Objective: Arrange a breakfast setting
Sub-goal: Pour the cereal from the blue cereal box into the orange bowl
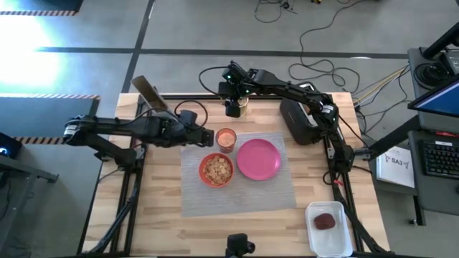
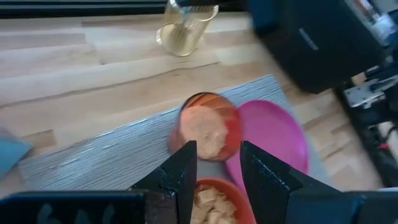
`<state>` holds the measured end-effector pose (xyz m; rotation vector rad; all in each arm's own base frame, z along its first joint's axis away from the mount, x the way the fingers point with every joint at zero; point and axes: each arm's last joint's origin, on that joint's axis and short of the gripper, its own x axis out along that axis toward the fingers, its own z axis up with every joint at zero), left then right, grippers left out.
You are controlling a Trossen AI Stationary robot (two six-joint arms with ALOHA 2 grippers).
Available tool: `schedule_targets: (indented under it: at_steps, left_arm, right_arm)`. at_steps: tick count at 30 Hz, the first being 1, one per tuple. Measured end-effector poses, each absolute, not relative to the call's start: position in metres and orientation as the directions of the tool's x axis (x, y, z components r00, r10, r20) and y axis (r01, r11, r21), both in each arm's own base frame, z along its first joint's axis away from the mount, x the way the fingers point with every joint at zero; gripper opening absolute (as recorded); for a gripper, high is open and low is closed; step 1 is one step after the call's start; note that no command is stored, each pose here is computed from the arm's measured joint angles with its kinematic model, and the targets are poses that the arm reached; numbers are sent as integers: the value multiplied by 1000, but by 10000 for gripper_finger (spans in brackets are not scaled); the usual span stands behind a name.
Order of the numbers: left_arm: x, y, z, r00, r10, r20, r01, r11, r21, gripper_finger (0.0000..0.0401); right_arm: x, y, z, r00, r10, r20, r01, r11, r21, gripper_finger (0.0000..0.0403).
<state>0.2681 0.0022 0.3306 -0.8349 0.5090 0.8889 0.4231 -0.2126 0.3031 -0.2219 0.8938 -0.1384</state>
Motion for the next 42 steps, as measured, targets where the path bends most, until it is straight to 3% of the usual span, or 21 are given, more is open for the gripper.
schedule_targets:
  at_steps: [11,15,19,21,27,30,42]
  left_arm:
    - [305,2,375,586,506,-633,-810,390,-438,105]
    - [313,2,367,429,549,-717,-897,355,-265,105]
    - [315,5,355,171,649,-741,-984,153,-93,105]
    - [322,2,349,101,646,-757,-992,121,-29,105]
    - [345,-17,330,84,681,-727,-979,193,67,105]
    - [341,-18,324,67,719,-692,-979,182,94,109]
    - [279,-2,282,-134,614,-778,-977,-213,0,162]
  right_arm:
    - [423,-213,303,621,-213,-754,28,968,-250,210]
    - [423,-213,303,622,-213,-754,28,968,-250,210]
    - [423,-213,303,622,-213,-754,28,968,-250,210]
    - [423,-213,303,622,-213,-754,28,968,-250,210]
    - [423,-213,303,622,-213,-754,28,968,-250,210]
    - [423,-213,303,622,-213,-754,28,968,-250,210]
    - [423,-213,303,624,-214,-752,28,967,-251,210]
